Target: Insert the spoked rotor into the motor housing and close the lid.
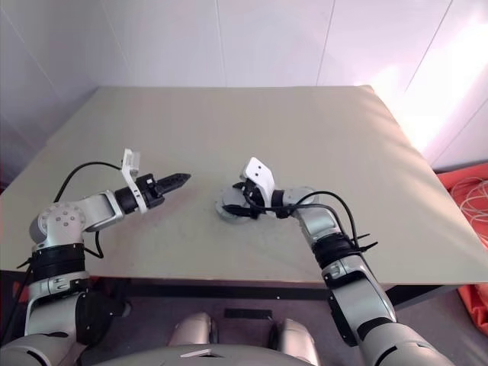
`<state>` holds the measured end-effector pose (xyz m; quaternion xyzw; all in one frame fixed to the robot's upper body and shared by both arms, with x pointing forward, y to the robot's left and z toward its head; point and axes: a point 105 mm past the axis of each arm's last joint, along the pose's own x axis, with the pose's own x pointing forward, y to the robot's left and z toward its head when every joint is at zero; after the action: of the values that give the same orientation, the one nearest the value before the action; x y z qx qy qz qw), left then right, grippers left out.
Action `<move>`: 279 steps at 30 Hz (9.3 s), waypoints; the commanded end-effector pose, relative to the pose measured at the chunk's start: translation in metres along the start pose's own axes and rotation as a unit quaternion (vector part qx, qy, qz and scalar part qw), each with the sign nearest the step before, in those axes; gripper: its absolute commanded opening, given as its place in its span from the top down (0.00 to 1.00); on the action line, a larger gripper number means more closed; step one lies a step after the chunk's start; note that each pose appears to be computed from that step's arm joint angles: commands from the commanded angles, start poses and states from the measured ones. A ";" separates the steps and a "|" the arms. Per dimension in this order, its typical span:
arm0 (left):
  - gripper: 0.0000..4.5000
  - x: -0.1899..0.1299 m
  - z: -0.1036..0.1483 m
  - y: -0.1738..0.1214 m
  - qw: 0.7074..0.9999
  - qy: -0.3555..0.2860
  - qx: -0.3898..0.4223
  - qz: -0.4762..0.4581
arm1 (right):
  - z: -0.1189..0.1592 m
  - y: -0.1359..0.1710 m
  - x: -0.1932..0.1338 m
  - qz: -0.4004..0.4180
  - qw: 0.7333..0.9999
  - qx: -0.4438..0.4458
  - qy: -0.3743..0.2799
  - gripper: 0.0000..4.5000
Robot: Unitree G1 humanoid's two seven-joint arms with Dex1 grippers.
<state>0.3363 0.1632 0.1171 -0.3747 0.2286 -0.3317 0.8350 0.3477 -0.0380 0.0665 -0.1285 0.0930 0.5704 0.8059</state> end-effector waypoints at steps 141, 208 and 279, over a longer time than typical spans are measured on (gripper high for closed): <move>1.00 0.062 -0.052 0.023 0.982 0.131 -0.117 0.074 | -0.006 -0.001 -0.048 -0.069 0.804 0.587 0.065 0.01; 1.00 -0.011 0.009 0.030 0.959 -0.165 -0.230 -0.019 | 0.099 -0.043 0.017 -0.001 0.723 0.665 -0.187 0.55; 0.29 0.012 0.007 -0.007 0.943 -0.117 -0.269 -0.155 | 0.118 -0.023 0.018 0.052 0.765 0.620 -0.167 0.55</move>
<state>0.3449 0.1536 0.1137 -0.6632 0.1650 -0.3232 0.6546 0.3745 0.0056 0.1437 0.4938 0.3457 0.4019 0.6893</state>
